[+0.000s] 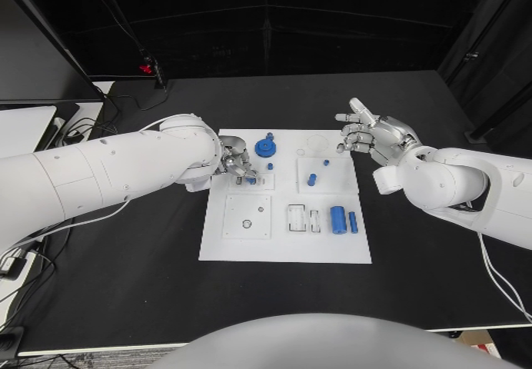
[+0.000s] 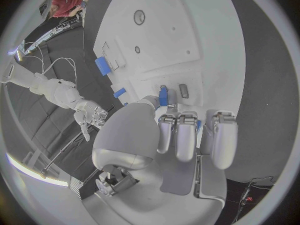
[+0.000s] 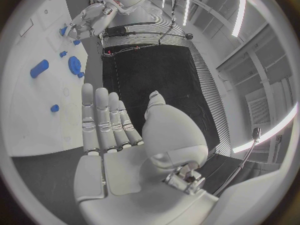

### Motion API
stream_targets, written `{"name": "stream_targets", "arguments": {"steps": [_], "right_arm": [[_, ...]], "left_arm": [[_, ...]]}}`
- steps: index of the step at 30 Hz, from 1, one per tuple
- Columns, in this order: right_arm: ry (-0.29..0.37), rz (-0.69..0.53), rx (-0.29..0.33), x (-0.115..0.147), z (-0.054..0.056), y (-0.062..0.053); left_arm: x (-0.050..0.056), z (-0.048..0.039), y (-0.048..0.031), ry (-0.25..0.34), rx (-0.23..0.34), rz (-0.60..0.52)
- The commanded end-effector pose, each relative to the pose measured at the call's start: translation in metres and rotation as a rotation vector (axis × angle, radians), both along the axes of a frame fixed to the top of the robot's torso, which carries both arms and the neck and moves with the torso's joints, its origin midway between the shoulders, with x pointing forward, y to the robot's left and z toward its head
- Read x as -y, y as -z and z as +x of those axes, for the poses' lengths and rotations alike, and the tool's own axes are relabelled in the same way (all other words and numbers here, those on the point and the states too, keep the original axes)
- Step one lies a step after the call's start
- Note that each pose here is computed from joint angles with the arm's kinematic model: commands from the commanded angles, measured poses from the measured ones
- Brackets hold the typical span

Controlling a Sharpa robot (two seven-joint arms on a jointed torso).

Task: Assemble the parts on the task board

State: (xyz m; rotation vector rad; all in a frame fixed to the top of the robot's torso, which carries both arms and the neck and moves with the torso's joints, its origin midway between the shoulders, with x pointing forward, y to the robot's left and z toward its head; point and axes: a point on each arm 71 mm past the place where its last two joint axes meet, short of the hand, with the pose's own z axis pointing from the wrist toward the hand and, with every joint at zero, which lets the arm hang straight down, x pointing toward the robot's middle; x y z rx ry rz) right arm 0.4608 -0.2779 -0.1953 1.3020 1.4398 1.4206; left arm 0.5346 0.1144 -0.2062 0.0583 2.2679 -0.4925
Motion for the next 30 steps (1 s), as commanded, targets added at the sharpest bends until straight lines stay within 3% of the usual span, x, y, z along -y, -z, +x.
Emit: {"name": "stream_targets", "arguments": {"steps": [1, 13, 30], "right_arm": [[-0.008, 0.008, 0.006, -0.0014, 0.0, -0.0013], [-0.008, 0.008, 0.005, -0.0014, -0.0002, -0.0013], [-0.009, 0.009, 0.005, -0.0009, -0.0004, -0.0013]], "left_arm": [[-0.0009, 0.0008, 0.0013, -0.01, 0.005, 0.009], [-0.0007, -0.0011, 0.0044, -0.001, -0.037, 0.053], [-0.0005, -0.0021, 0.0058, 0.004, -0.05, 0.063]]}}
